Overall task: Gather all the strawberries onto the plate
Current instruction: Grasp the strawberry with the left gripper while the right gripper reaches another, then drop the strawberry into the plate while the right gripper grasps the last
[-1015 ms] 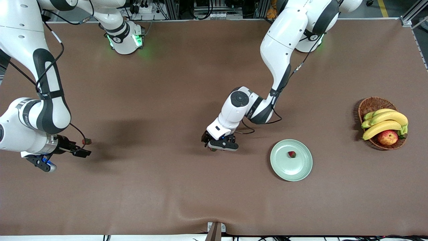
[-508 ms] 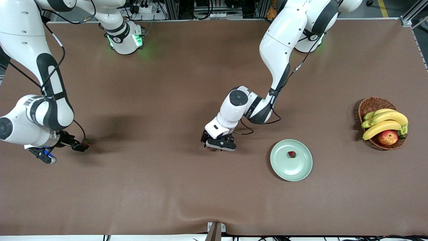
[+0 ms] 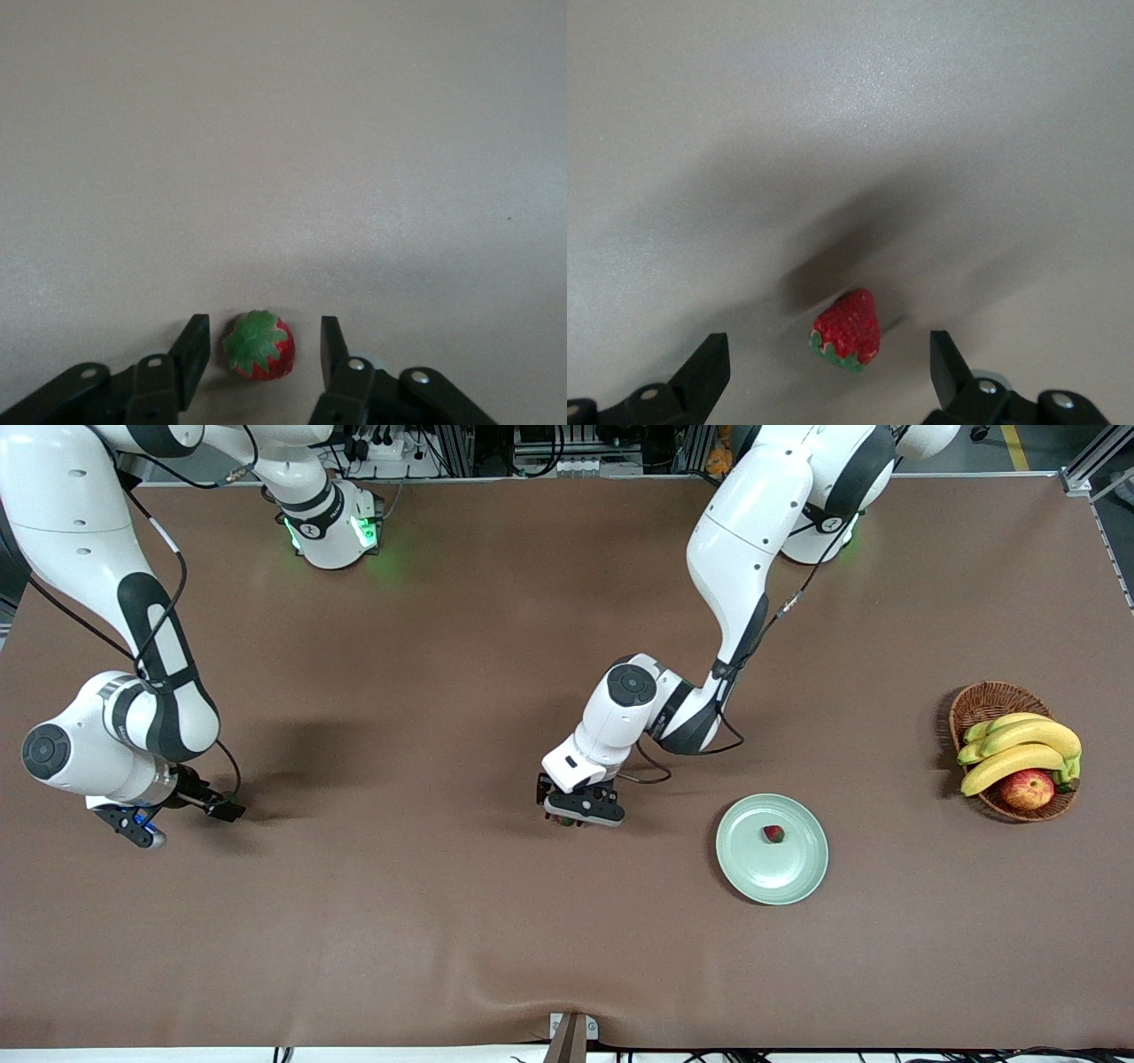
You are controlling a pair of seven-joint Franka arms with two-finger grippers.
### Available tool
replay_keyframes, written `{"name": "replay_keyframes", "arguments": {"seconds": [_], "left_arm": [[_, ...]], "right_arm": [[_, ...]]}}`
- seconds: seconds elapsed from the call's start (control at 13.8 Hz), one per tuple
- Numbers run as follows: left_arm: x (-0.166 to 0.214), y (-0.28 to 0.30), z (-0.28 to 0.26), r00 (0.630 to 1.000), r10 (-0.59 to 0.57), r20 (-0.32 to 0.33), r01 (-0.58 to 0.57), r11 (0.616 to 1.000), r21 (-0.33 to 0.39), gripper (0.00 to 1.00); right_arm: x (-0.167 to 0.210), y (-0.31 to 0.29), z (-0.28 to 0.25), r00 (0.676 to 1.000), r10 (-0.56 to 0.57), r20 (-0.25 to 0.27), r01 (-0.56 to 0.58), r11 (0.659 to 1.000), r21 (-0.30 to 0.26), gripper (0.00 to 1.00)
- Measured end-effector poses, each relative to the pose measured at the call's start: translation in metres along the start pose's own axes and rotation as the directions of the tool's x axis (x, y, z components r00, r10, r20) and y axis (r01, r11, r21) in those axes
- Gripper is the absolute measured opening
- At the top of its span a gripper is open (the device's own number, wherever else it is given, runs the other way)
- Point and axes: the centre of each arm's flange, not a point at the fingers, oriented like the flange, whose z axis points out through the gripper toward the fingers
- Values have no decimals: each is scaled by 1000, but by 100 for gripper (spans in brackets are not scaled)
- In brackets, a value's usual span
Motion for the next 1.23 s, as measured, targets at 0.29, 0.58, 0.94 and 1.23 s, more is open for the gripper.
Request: {"name": "replay_keyframes", "arguments": {"seconds": [0.29, 0.58, 0.94, 1.23], "left_arm": [[-3, -2, 5, 1000, 4, 0, -4, 1000, 1, 43], [-2, 0, 4, 1000, 28, -9, -28, 1000, 4, 33], [25, 0, -22, 1000, 17, -17, -17, 1000, 12, 33], [78, -43, -92, 991, -15, 130, -1, 993, 122, 33]], "right_arm": [[-1, 2, 8, 1000, 1, -4, -1, 1000, -4, 100], [-1, 3, 9, 1000, 1, -5, -1, 1000, -6, 80], [0, 4, 12, 1000, 1, -7, -1, 1000, -10, 37], [-1, 0, 11, 1000, -19, -10, 19, 1000, -19, 34]]}}
